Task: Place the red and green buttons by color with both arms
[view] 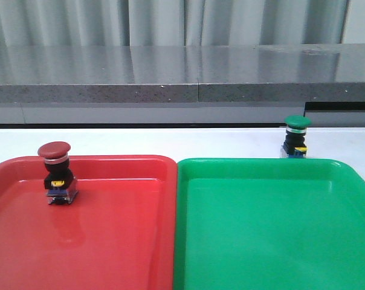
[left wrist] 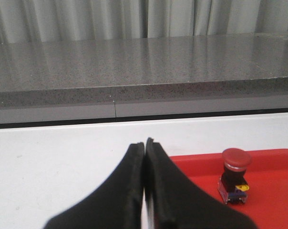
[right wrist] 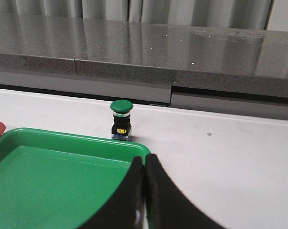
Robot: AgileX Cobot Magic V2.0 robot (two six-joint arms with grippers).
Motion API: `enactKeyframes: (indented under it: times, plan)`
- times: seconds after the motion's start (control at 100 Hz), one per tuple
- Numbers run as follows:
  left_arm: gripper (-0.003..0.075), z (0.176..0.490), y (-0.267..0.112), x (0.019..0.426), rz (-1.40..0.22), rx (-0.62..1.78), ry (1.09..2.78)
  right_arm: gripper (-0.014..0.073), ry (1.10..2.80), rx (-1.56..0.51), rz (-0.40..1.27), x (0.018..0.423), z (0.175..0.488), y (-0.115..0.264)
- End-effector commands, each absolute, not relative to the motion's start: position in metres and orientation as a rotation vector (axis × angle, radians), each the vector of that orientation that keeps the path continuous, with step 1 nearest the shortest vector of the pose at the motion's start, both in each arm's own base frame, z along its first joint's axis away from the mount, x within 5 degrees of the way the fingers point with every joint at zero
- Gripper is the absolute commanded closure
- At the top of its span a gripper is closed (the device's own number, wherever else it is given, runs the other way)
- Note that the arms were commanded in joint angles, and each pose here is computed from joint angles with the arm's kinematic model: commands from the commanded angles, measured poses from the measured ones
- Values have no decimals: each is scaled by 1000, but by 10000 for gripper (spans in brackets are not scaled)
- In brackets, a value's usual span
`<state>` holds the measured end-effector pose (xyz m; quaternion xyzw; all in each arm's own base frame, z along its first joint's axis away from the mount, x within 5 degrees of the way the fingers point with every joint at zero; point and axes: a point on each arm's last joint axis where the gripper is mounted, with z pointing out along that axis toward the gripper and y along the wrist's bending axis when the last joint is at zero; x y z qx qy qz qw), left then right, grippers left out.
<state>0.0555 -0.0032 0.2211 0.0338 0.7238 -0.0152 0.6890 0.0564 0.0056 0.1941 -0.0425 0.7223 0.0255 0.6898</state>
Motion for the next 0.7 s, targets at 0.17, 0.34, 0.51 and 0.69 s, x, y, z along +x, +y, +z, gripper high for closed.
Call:
enactKeyframes:
  times: [0.17,0.34,0.51,0.69]
  plan:
    - [739,202,-4,55,-70,57,1486,662,1500,-87,47,54,207,5]
    - [739,204,-5,55,-71,61,1453,662,1500,-87,47,54,207,5]
    - [739,204,-5,55,-70,61,1457,662,1500,-87,47,54,207,5]
    - [739,204,-5,55,-70,61,1457,662,1501,-87,47,54,207,5]
